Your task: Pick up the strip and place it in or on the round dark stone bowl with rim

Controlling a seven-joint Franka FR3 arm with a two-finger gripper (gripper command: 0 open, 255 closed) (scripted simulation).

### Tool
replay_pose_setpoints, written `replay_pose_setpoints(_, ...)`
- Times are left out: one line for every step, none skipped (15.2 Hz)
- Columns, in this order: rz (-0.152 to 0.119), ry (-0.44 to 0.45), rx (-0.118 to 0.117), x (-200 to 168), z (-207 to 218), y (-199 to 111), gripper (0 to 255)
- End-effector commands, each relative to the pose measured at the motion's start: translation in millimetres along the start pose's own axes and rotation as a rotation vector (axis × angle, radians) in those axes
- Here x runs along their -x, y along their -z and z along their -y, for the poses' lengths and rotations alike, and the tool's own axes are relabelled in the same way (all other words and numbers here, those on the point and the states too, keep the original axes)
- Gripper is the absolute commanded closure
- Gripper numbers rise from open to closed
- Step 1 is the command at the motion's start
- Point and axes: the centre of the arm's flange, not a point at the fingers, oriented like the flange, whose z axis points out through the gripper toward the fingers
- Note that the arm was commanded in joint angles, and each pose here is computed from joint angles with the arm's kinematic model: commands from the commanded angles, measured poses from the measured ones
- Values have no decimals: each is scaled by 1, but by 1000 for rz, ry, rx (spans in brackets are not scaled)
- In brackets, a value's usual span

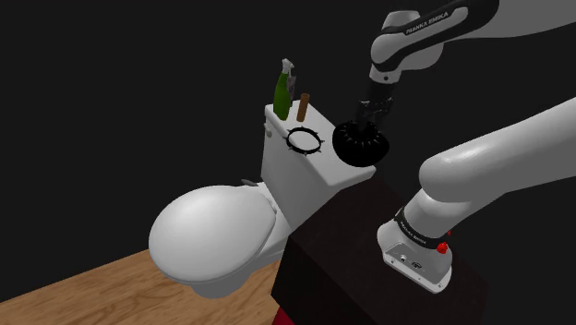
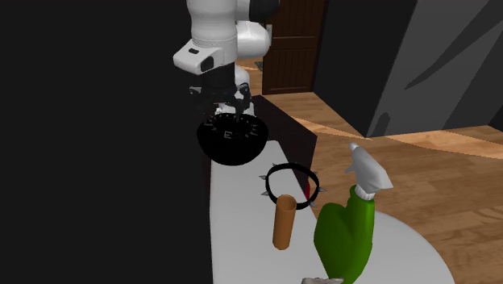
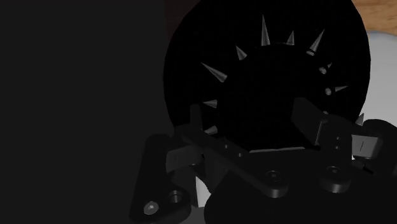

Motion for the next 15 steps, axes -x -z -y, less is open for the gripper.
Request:
replay_pose_setpoints(52, -65, -44, 4, -24, -21, 0)
replay_pose_setpoints(52, -66, -44, -1, -23, -19, 0)
replay_pose_setpoints(51, -65, -45, 9, -33, -26, 0)
replay_pose_setpoints(51, -65, -45, 8, -34, -12, 0)
replay_pose_setpoints(51, -65, -45, 7, -34, 1, 0)
replay_pose_setpoints(51, -65, -45, 7, -35, 14, 0)
replay_pose_setpoints(51, -65, -45, 6, -35, 24, 0)
replay_pose_setpoints(51, -65, -45, 6, -35, 24, 0)
replay_pose_setpoints(51, -65, -45, 6, -35, 24, 0)
replay_pose_setpoints(51, -65, -45, 6, -35, 24, 0)
replay_pose_setpoints(51, -65, -45, 6, -35, 24, 0)
replay_pose_setpoints(51, -65, -45, 6, -35, 24, 0)
replay_pose_setpoints(51, -65, -45, 6, -35, 24, 0)
replay_pose_setpoints(51, -65, -45, 6, -35, 24, 0)
replay_pose_setpoints(51, -65, -45, 6, -35, 24, 0)
